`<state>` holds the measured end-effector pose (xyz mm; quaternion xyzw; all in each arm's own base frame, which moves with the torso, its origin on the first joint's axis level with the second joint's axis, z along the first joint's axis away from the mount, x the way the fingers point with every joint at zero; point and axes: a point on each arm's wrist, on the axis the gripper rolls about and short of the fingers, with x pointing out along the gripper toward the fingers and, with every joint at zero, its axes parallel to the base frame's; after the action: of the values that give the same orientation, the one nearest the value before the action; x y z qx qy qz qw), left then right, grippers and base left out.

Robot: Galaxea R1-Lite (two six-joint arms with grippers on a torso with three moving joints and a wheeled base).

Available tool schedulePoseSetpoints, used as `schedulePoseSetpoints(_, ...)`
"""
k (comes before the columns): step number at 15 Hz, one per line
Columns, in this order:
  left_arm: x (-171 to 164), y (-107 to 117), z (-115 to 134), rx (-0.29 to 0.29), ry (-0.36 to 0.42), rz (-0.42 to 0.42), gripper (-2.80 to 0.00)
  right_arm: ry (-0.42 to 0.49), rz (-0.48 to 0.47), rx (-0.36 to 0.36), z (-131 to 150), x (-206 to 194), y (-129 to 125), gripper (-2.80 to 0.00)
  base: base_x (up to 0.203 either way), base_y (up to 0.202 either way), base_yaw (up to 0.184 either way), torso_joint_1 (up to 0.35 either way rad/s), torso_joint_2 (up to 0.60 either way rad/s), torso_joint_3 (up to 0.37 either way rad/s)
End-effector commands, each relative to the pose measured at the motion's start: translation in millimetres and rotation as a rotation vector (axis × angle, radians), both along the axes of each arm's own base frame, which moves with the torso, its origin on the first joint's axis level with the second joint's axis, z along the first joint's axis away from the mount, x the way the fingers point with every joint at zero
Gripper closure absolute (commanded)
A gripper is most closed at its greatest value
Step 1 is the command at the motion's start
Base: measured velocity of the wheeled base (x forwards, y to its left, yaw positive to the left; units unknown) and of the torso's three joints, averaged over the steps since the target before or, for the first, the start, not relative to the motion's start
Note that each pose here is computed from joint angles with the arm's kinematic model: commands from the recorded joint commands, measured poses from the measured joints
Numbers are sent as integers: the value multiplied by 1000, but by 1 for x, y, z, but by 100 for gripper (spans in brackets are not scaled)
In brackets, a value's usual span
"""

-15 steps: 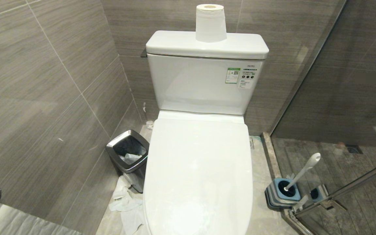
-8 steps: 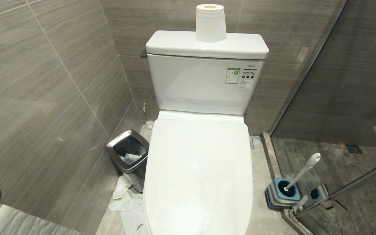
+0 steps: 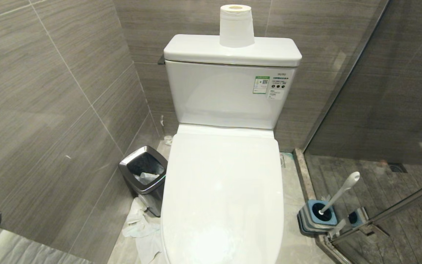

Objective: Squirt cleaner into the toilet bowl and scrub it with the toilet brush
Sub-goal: Use the left hand to lift the toilet lid slightly

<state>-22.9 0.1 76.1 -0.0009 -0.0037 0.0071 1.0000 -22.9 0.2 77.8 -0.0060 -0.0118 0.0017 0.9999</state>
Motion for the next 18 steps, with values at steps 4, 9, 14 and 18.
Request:
schedulePoseSetpoints(4, 0, 0, -1, 0, 4, 1, 0, 13, 9, -13, -4, 1, 0, 0, 0, 0, 0, 0, 0, 0)
schedulePoseSetpoints(9, 0, 0, -1, 3, 4, 1, 0, 11, 13, -36, -3, 1, 0, 0, 0, 0, 0, 0, 0, 0)
schedulePoseSetpoints(14, 0, 0, -2, 87, 8, -9, 0, 12, 33, -105, -4, 1, 1, 0, 0, 0, 0, 0, 0, 0)
schedulePoseSetpoints(18, 0, 0, -2, 79, 7, -13, 0, 11, 33, -92, -4, 1, 1, 0, 0, 0, 0, 0, 0, 0)
